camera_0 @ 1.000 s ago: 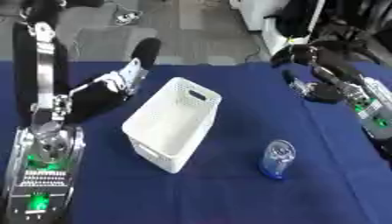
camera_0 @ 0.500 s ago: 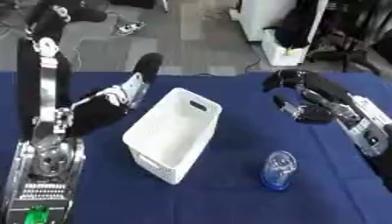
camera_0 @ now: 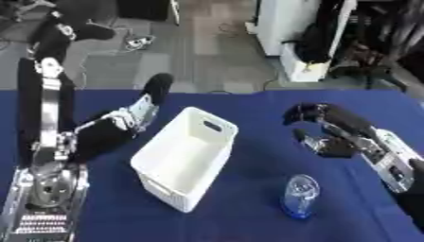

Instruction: Pick up objects on the table and place them in the box.

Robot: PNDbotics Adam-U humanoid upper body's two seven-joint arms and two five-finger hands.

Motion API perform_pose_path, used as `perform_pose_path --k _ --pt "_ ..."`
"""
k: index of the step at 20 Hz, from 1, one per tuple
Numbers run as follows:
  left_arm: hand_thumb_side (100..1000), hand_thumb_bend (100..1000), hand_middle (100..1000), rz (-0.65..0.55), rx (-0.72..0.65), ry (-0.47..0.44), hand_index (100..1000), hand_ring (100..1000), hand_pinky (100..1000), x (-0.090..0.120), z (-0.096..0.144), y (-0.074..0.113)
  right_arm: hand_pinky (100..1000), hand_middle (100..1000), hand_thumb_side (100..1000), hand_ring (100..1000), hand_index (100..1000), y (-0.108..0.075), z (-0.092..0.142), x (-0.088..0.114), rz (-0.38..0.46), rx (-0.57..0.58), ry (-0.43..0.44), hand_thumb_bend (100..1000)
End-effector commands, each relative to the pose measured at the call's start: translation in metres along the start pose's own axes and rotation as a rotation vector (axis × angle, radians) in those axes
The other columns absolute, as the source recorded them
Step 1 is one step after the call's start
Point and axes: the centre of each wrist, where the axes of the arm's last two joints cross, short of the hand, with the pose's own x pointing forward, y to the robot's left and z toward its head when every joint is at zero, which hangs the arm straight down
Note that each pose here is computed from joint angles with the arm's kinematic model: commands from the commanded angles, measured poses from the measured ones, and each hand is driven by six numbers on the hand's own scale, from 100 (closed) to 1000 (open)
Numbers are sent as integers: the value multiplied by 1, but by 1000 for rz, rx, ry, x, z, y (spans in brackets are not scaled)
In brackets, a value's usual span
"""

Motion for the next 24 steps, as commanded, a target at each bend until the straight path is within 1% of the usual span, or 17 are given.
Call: perform_pose_path --k 1,2,3,4,7,10,14,19,24 --pt "597 518 788 4 10 -22 862 674 859 4 -5 2 680 735 964 694 765 -18 3 8 1 -74 -5 152" --pt "597 518 788 2 10 -22 862 674 859 4 -5 2 683 735 968 696 764 -20 5 13 -4 -85 -10 161" --pt "597 518 788 1 10 -23 862 674 859 4 -5 2 683 736 1000 696 764 -23 7 19 -10 -95 -17 278" --pt "596 519 788 -1 10 -22 862 675 859 4 -4 2 683 733 963 696 762 -25 9 24 -17 -105 -21 171" --pt "596 519 789 -4 8 -22 862 676 860 3 -4 2 682 731 954 694 761 -30 17 36 -36 -125 -28 185" --pt "595 520 789 -6 6 -20 862 676 860 3 -4 2 681 728 945 693 760 -34 22 42 -53 -125 -23 183" --pt "597 518 789 -7 5 -19 862 676 860 2 -4 2 683 728 919 693 764 -32 28 44 -67 -118 -15 242" --pt "597 518 789 -7 5 -19 862 676 860 2 -4 2 684 730 908 693 770 -26 31 47 -75 -101 -16 261" --pt "597 519 789 -6 5 -21 862 677 861 3 -4 2 684 730 906 693 771 -24 31 47 -71 -86 -26 270"
